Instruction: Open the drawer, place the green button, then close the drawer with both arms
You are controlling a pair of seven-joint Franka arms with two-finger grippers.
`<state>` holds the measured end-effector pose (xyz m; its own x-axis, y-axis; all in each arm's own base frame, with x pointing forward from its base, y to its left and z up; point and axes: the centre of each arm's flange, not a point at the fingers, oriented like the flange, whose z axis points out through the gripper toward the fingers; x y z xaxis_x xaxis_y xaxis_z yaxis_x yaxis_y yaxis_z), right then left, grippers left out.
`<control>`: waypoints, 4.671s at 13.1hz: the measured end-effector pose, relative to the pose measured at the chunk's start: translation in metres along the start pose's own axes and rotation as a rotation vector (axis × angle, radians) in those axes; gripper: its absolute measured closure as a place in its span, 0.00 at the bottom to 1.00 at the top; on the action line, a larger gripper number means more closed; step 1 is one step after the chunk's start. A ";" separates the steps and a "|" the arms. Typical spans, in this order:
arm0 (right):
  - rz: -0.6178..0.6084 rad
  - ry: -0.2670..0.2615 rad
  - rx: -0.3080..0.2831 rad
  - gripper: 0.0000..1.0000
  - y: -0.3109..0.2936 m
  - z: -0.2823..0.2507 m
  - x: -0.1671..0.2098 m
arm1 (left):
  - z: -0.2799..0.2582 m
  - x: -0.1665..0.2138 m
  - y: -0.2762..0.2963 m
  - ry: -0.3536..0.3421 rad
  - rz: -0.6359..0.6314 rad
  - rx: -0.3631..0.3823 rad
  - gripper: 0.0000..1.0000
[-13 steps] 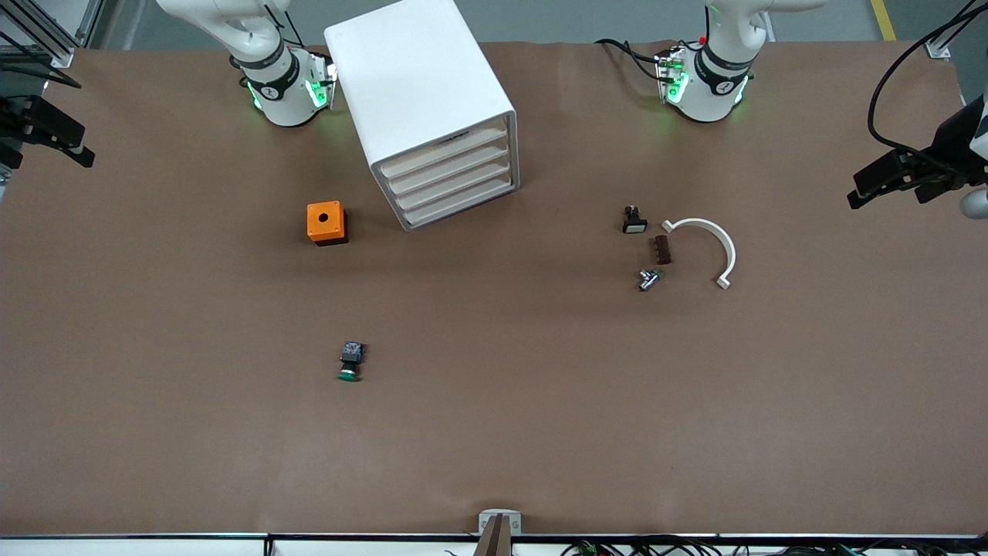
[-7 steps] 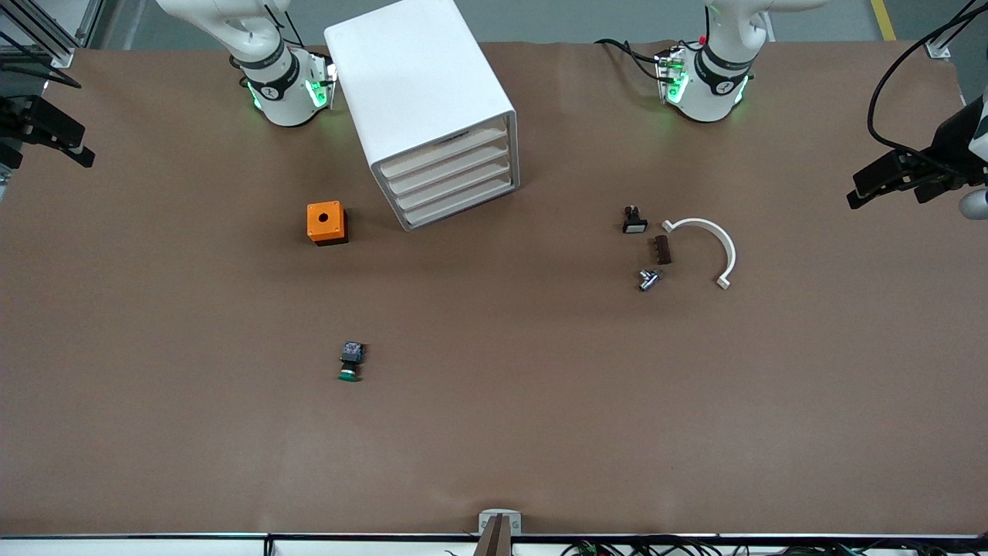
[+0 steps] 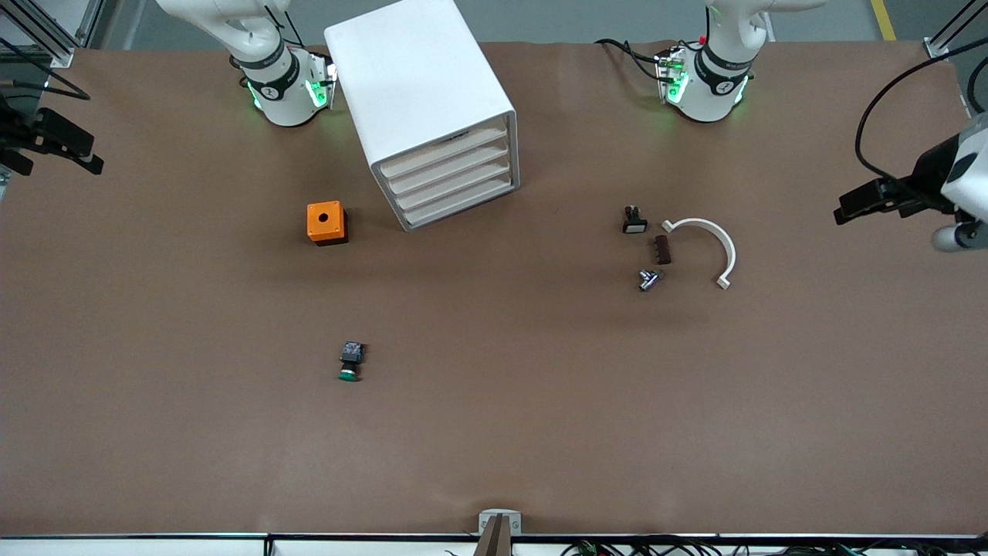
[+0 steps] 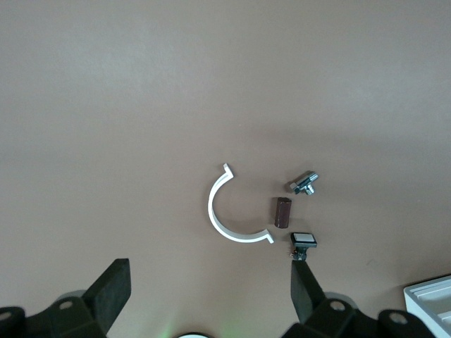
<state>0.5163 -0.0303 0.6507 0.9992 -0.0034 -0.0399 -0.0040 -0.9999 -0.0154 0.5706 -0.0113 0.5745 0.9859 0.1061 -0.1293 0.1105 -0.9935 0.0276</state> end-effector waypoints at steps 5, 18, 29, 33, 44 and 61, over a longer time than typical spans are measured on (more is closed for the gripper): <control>0.029 -0.115 -0.013 0.00 0.015 0.092 0.060 | 0.078 0.037 0.007 -0.139 -0.019 0.022 0.00; 0.166 0.050 0.021 0.00 -0.125 0.306 0.156 | 0.225 0.053 0.173 -0.579 -0.796 -0.059 0.00; 0.274 0.105 0.028 0.00 -0.235 0.426 0.149 | 0.352 0.013 0.287 -1.063 -1.414 0.314 0.00; 0.267 0.107 0.025 0.00 -0.238 0.446 0.146 | 0.398 -0.007 0.313 -1.200 -1.500 0.472 0.01; 0.261 0.119 0.025 0.03 -0.241 0.468 0.145 | 0.446 -0.066 0.381 -1.335 -1.479 0.633 0.51; 0.351 -0.022 -0.022 0.59 -0.215 0.347 0.140 | 0.506 -0.135 0.439 -1.336 -1.518 0.767 0.54</control>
<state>0.6432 0.1892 0.3019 0.9361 -0.3466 -0.0608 -0.3457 -0.9380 0.0245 0.4224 -0.4829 0.1023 -0.4748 0.8741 -0.1023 0.1203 -0.0507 -0.9914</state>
